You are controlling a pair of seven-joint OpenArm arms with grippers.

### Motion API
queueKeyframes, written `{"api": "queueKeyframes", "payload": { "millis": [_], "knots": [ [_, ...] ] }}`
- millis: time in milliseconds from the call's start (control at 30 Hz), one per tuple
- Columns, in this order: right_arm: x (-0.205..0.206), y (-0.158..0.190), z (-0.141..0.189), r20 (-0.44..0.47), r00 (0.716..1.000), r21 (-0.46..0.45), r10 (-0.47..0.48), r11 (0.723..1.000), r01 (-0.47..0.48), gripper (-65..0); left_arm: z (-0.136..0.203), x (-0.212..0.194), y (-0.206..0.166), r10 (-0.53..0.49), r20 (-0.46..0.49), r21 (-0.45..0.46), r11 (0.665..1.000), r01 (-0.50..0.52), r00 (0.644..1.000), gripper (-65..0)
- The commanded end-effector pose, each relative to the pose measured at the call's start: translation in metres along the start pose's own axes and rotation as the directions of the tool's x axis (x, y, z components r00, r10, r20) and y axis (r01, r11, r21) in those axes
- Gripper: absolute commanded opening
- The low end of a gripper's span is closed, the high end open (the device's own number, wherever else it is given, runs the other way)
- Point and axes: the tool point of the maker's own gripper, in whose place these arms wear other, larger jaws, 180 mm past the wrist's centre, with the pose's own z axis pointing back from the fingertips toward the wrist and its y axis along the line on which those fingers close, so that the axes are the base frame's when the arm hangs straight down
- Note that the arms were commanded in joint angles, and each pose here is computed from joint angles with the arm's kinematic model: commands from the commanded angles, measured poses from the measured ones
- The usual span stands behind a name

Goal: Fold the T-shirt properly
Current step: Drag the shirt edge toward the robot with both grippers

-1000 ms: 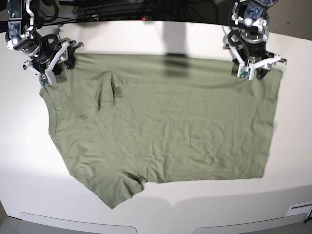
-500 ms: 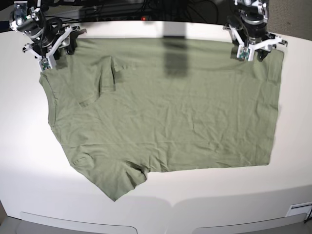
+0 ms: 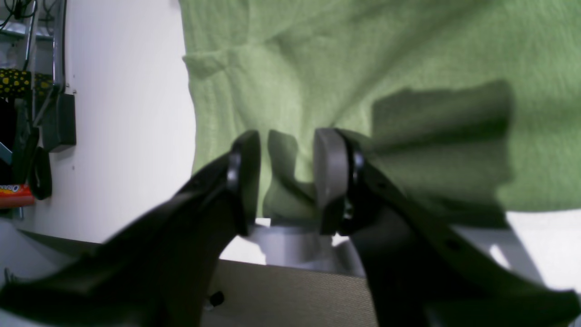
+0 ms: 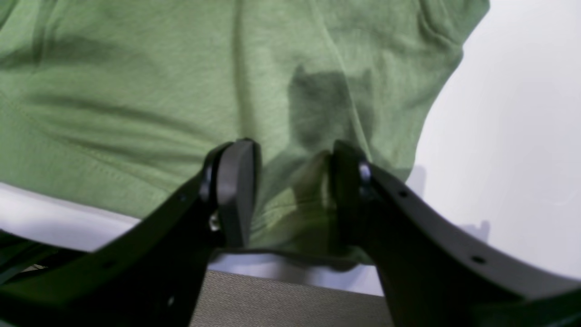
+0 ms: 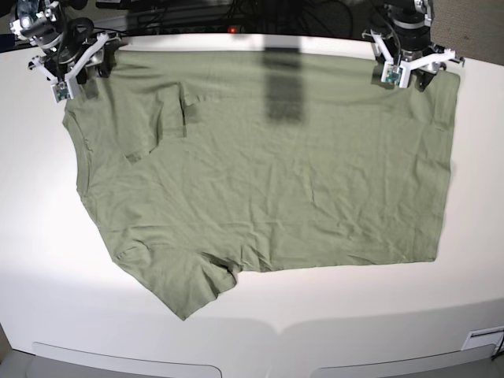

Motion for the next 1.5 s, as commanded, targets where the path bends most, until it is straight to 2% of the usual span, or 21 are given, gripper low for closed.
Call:
{"api": "queueKeyframes", "payload": {
  "millis": [0,233,333,433,700,867,1133,1300,1467],
  "knots": [
    [-0.006,-0.008,0.004,-0.034,0.999,-0.026,0.023,0.999,-0.024,-37.1,0.023,-0.079,-0.052,-0.010,-0.337,-0.219,0.973,-0.068,0.941,-43.1],
    [0.006,-0.006,0.009,-0.011,0.999,-0.027,0.040,0.999,-0.040,-37.0,0.022,-0.078,-0.051,-0.015,-0.331,-0.216,0.974,-0.060,0.943,-43.1],
    [0.016,-0.004,0.013,0.006,0.998,-0.032,0.059,0.998,-0.059,-37.1,0.021,-0.079,-0.046,-0.042,-0.330,-0.200,0.980,-0.026,0.943,-43.1],
    [0.028,-0.005,0.017,0.038,0.997,-0.043,0.068,0.997,-0.067,-37.0,0.020,-0.078,-0.043,-0.027,-0.327,-0.174,0.984,-0.032,0.945,-43.1],
    [0.033,-0.007,0.017,0.055,0.997,-0.056,0.060,0.997,-0.057,-37.0,0.016,-0.054,-0.031,-0.054,-0.228,-0.132,0.991,0.024,0.972,-43.1],
    [0.037,-0.002,0.018,0.080,0.996,-0.031,0.035,0.999,-0.032,-37.0,0.016,-0.047,-0.027,-0.067,-0.195,-0.117,0.992,0.044,0.979,-43.1],
    [0.054,-0.004,0.017,0.122,0.992,-0.036,0.032,0.999,-0.028,-37.0,0.011,-0.026,0.004,-0.065,-0.101,0.055,0.996,0.071,0.993,-43.1],
    [0.069,-0.007,0.015,0.160,0.987,-0.043,0.031,0.999,-0.025,-37.0,0.006,-0.009,0.023,-0.087,-0.055,0.148,0.984,0.094,0.995,-43.1],
    [0.088,-0.008,0.013,0.207,0.978,-0.049,0.022,0.999,-0.012,-37.0,-0.003,0.019,0.044,-0.069,0.002,0.223,0.972,0.067,0.998,-43.1]
  ]
}}
